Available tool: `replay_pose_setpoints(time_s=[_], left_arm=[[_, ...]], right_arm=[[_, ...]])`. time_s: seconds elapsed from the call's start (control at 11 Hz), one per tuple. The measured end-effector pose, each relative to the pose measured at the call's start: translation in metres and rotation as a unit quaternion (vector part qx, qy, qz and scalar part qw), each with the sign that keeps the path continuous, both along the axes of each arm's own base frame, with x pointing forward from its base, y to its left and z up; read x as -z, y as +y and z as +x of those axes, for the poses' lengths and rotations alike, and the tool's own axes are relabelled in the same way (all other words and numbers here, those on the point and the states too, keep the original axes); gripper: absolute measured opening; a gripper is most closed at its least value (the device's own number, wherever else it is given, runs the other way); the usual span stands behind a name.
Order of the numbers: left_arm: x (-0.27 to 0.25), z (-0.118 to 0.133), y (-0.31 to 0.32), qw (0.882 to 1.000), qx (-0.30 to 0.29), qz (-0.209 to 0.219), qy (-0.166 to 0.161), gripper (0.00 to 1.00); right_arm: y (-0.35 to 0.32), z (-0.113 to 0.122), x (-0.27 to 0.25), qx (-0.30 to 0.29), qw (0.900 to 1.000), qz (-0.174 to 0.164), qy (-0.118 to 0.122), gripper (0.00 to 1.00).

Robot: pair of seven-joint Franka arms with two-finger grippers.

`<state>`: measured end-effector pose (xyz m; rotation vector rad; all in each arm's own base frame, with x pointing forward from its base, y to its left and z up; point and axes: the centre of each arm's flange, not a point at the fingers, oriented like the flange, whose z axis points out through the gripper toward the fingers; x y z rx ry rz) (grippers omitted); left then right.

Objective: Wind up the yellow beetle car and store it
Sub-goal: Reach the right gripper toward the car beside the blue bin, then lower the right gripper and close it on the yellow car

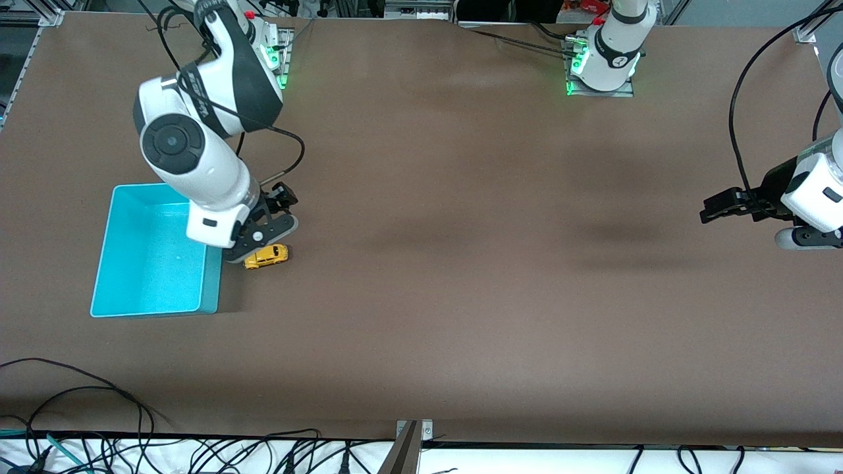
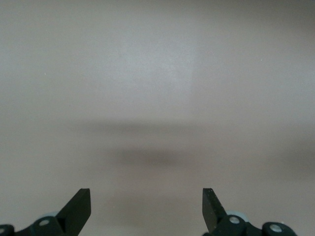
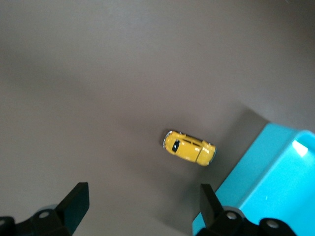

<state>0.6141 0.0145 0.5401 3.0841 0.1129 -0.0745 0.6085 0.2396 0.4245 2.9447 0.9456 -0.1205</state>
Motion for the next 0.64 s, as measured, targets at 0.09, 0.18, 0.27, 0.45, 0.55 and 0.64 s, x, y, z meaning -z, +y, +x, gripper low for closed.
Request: replay_pose_setpoints(time_s=[0.09, 0.18, 0.27, 0.45, 0.55, 0.64], left_arm=[[0.0, 0.0, 0.0, 1.0, 0.0, 0.0, 0.0, 1.0], [-0.001, 0.0, 0.0, 1.0, 0.0, 0.0, -0.001, 1.0], [-0.001, 0.0, 0.0, 1.0, 0.0, 0.0, -0.001, 1.0], [-0.002, 0.0, 0.0, 1.0, 0.0, 0.0, -0.002, 1.0], [-0.002, 0.0, -0.001, 1.0, 0.001, 0.0, -0.002, 1.0], [-0.002, 0.0, -0.001, 1.0, 0.001, 0.0, -0.002, 1.0]], right_arm=[[-0.001, 0.007, 0.016, -0.045, 0.999, 0.008, 0.003, 1.0], [-0.003, 0.014, 0.031, -0.096, 0.995, 0.017, 0.002, 1.0], [-0.008, 0.021, 0.047, -0.144, 0.989, 0.026, 0.006, 1.0], [-0.033, 0.036, 0.077, -0.207, 0.976, 0.065, 0.016, 1.0], [-0.053, 0.045, 0.091, -0.231, 0.969, 0.082, 0.017, 1.0], [-0.072, 0.052, 0.107, -0.258, 0.961, 0.095, 0.018, 1.0]])
